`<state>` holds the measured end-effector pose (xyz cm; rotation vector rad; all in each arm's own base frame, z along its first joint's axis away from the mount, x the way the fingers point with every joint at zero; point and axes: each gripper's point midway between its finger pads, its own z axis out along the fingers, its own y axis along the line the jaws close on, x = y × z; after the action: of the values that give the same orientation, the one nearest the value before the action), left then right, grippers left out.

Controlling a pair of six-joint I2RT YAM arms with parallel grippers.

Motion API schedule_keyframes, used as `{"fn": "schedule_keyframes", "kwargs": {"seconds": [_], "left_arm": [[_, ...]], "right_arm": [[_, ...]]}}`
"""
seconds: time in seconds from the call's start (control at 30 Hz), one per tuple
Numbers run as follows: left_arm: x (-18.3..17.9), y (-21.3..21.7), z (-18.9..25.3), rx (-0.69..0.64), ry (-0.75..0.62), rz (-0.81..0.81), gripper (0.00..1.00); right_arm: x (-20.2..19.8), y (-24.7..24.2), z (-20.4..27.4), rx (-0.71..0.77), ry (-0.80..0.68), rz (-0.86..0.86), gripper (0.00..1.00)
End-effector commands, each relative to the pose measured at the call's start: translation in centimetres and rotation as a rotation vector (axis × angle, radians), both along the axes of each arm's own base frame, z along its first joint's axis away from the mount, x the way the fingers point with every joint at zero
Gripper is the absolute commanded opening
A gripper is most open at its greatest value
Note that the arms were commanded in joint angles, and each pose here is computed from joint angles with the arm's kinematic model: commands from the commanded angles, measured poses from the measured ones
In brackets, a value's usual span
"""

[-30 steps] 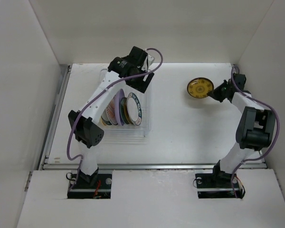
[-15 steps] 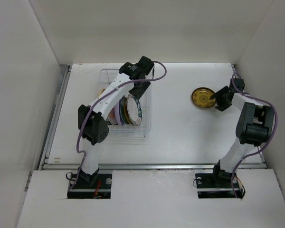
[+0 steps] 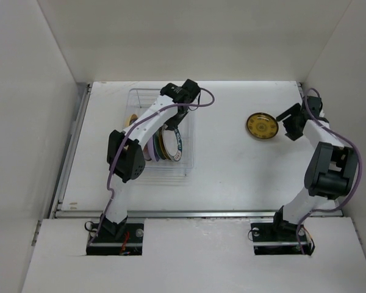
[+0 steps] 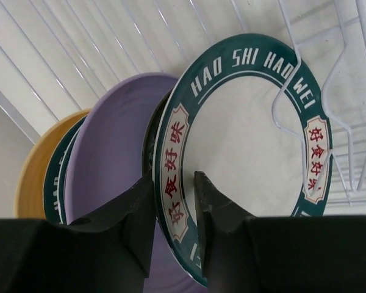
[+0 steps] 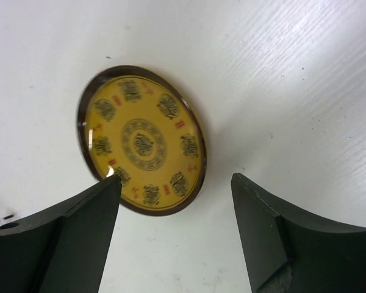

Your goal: Unload the plates from the dish rack

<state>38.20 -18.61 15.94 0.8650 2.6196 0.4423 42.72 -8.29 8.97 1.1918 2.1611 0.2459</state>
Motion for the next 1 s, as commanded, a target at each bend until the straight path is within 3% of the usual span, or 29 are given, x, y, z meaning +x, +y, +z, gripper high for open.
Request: {"fn": "schedule_keyframes", "kwargs": {"seconds": [0.0, 0.03, 0.1, 0.13, 0.27, 0.53, 0.8, 0.93, 0.97], "left_arm": [[-1.5, 0.9, 0.2, 0.042, 0.072, 0.017, 0.23], [-1.5, 1.2, 0.3, 0.024, 0.085, 0.035, 0.21], [-1.9, 1.7, 0.2, 0.021, 0.116, 0.055, 0.03], [-1.5, 1.8, 0.3, 0.002, 0.114, 0.087, 0.00], [-0.7, 1.9, 2.7, -0.037, 0.050, 0.122, 0.00], [0.4, 1.1, 11.0, -0.151, -0.237, 0.109, 0.00], [1.1, -1.1, 17.5, -0.392, -0.477, 0.097, 0.00], [0.7, -3.3, 17.5, -0.518, -0.444, 0.080, 0.00], [0.0, -4.9, 17.2, -0.593, -0.385, 0.040, 0.00]], "right_arm": [[-0.4, -0.5, 3.1, -0.058, -0.056, 0.013, 0.79], [-0.4, -0.5, 3.5, -0.060, -0.065, 0.013, 0.79], [-0.5, -0.3, 4.6, -0.068, -0.092, 0.029, 0.79], [-0.4, 0.0, 4.8, -0.074, -0.089, 0.045, 0.79], [-0.4, 0.1, 6.3, -0.100, -0.108, 0.049, 0.79], [-0.2, 0.7, 8.9, -0.131, -0.126, 0.094, 0.79], [-0.5, 1.0, 11.0, -0.156, -0.167, 0.101, 0.79], [-0.5, 1.9, 11.8, -0.166, -0.184, 0.116, 0.79], [-0.7, 1.9, 11.4, -0.164, -0.176, 0.117, 0.79]]}}
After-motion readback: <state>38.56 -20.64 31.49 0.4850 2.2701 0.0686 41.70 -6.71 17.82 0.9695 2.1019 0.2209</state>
